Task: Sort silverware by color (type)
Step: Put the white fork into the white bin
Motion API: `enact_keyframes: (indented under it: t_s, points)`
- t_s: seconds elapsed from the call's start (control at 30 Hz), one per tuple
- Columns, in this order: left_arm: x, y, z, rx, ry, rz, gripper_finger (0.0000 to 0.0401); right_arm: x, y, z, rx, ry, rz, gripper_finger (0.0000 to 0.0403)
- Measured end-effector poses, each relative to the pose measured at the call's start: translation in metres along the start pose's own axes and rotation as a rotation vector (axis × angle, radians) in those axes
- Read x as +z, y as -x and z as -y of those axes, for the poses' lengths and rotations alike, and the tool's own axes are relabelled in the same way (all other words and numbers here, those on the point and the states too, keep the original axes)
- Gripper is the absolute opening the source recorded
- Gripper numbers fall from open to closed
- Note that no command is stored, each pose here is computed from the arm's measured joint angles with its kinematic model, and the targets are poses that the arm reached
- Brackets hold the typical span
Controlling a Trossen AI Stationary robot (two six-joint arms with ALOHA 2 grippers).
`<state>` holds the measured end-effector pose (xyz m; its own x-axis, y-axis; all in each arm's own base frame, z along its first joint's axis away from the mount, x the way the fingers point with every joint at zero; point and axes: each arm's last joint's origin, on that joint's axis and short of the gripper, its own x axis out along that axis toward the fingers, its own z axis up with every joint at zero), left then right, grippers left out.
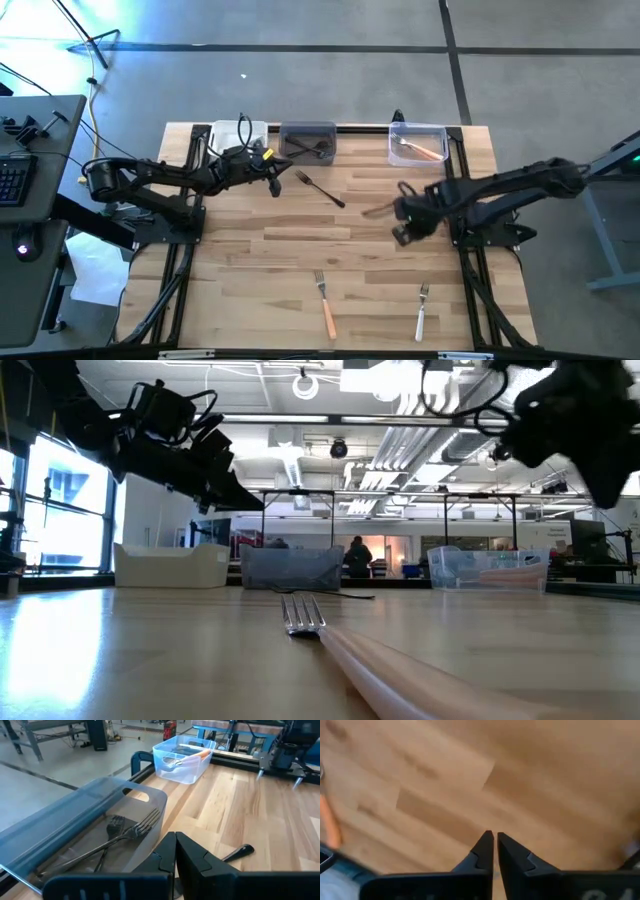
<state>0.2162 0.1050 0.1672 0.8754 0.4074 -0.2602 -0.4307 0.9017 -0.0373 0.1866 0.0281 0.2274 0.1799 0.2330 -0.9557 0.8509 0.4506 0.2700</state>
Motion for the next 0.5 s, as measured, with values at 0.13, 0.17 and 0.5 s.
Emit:
enact_keyframes:
  t_s: [0.13, 0.17, 0.5]
  points:
    - [0.0, 0.0, 0.0, 0.001, 0.006, -0.001, 0.0001, -0.033, -0.006, -0.014, 0.027, -0.082, -0.05, 0.0038]
    - [0.0, 0.0, 0.0, 0.001, 0.008, -0.001, 0.0001, -0.041, -0.008, -0.016, 0.038, -0.104, -0.061, 0.0048]
    - [-0.001, 0.0, 0.0, 0.003, 0.009, -0.005, 0.0001, -0.122, -0.042, -0.035, -0.014, -0.374, -0.18, 0.0158]
